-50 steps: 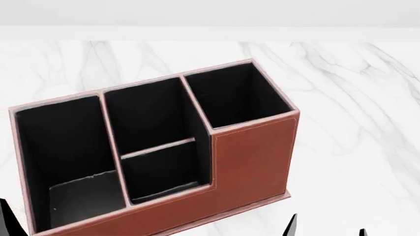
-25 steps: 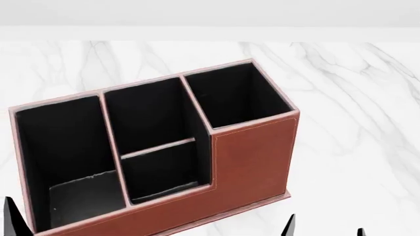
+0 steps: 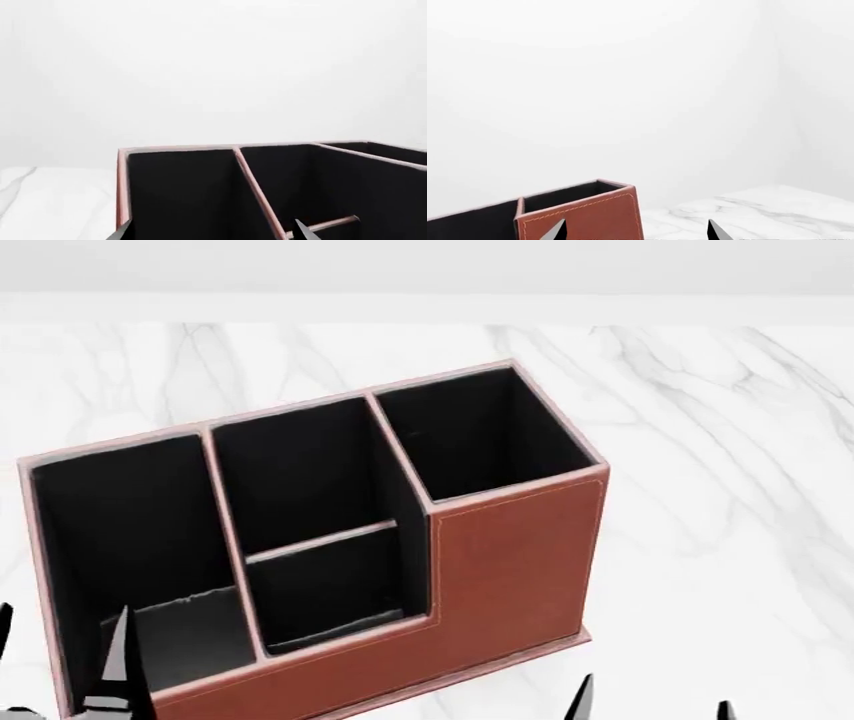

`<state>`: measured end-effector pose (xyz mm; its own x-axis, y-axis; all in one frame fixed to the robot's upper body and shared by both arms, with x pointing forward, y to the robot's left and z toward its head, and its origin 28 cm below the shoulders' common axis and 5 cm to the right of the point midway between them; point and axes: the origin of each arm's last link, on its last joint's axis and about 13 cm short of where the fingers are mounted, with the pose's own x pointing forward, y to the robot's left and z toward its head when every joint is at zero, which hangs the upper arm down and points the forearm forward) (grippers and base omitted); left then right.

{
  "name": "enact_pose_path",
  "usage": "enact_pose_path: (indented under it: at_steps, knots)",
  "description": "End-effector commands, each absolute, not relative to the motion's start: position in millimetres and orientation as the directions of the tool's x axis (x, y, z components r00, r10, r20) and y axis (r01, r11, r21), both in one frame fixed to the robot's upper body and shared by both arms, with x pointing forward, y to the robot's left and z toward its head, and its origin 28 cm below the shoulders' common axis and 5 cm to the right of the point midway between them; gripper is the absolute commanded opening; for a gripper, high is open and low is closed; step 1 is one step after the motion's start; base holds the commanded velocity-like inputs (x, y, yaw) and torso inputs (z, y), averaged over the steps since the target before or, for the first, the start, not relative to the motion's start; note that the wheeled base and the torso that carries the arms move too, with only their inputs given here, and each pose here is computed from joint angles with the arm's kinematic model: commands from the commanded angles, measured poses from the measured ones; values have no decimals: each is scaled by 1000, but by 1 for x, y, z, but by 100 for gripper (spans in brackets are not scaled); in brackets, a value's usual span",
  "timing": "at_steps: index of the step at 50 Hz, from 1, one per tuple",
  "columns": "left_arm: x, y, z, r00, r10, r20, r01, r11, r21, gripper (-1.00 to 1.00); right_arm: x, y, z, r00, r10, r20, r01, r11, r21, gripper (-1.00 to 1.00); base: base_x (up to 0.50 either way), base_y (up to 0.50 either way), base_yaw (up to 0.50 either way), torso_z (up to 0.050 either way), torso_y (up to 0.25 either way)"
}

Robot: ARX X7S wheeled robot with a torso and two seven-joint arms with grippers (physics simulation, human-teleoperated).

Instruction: Pick up the book and place it in the back compartment of the caddy.

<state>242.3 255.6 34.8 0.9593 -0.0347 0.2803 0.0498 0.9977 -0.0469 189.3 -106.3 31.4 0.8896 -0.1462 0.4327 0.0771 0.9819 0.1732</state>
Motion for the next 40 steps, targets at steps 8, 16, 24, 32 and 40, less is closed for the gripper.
enact_pose_path:
  at_steps: [8, 16, 24, 32, 40]
  knots:
    - [271, 276, 36, 926, -360, 118, 366, 930, -41, 100, 193, -106, 30, 897, -141, 419, 74, 982, 171, 100, 0, 0, 0, 0, 0]
    - [272, 278, 32, 855, -510, 92, 516, 854, -70, 100, 193, -105, 29, 899, -137, 417, 72, 983, 168, 100, 0, 0, 0, 0, 0]
    - [271, 277, 29, 780, -624, 36, 625, 775, -93, 100, 193, -105, 29, 898, -137, 417, 73, 983, 166, 100, 0, 0, 0, 0, 0]
    - [270, 278, 25, 711, -703, -6, 695, 705, -141, 100, 194, -104, 29, 901, -135, 413, 74, 984, 162, 100, 0, 0, 0, 0, 0]
    - [267, 275, 24, 647, -761, -41, 749, 645, -149, 100, 194, -104, 28, 901, -134, 412, 73, 984, 160, 100, 0, 0, 0, 0, 0]
